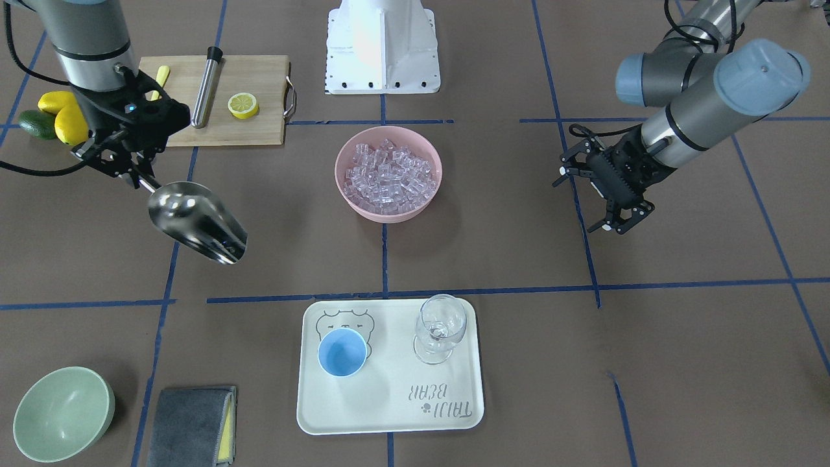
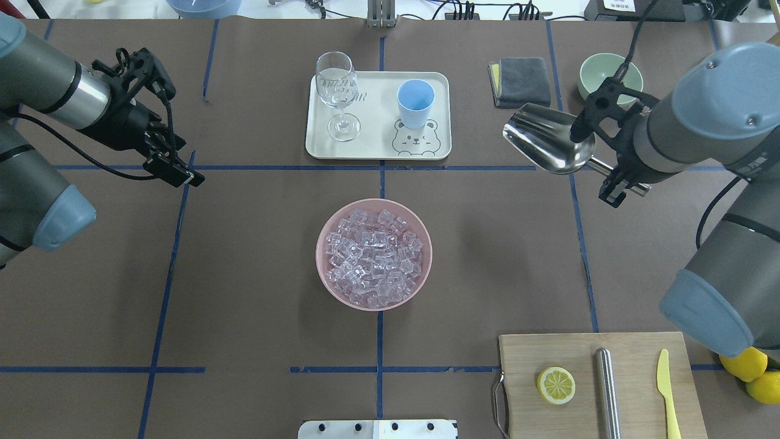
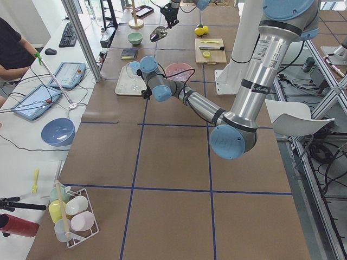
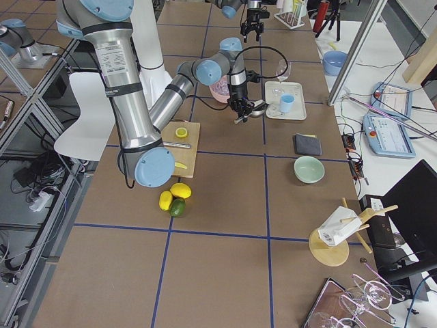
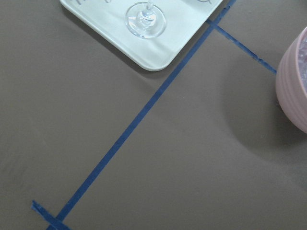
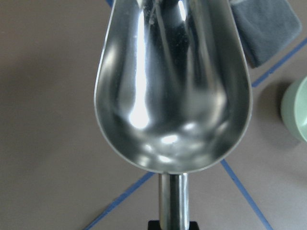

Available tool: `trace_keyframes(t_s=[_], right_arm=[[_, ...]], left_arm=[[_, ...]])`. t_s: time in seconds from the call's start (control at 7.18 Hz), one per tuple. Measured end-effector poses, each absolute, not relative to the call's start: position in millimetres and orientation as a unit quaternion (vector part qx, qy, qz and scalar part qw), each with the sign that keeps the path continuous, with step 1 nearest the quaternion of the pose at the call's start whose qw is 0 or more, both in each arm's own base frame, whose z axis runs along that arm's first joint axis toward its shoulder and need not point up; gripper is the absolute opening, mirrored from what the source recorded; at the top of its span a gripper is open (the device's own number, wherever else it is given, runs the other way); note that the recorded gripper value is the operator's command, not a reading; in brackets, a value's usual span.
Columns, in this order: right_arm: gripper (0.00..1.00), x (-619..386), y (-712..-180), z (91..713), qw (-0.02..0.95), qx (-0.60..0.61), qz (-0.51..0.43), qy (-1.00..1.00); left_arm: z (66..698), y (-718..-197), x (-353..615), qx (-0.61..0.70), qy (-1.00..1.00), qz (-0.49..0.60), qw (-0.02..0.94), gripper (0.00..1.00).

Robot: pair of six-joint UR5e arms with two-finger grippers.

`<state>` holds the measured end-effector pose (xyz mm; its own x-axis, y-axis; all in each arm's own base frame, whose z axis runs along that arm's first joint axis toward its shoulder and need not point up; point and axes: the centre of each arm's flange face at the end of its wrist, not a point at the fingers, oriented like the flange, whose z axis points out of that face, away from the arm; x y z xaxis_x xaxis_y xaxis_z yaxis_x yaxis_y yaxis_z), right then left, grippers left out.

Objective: Put ice in cup with scoop

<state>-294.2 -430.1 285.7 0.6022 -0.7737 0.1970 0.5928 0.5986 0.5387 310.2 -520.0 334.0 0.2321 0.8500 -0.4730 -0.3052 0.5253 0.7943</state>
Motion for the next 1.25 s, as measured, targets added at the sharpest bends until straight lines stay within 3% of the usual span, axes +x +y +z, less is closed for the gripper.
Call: trace_keyframes(t_s=[0.42, 0.84, 1.25], right_arm=[[0.00, -335.8, -403.0, 252.2, 0.843, 0.196, -0.454, -0.211], [0.00, -335.5, -401.9, 189.9, 0.818, 0.166, -0.523, -0.172], [0.00, -350.7, -413.1, 168.9, 0.797, 0.158, -0.561, -0.159]], left_arm=[[331.6, -490.4, 363.6, 0.353, 0.484, 0.439, 0.670, 1.00], [341.3, -455.7, 419.9, 0.387, 0.502, 0.471, 0.613, 1.00], [330.0, -415.1, 475.5, 0.420, 0.507, 0.493, 0.568, 1.00]])
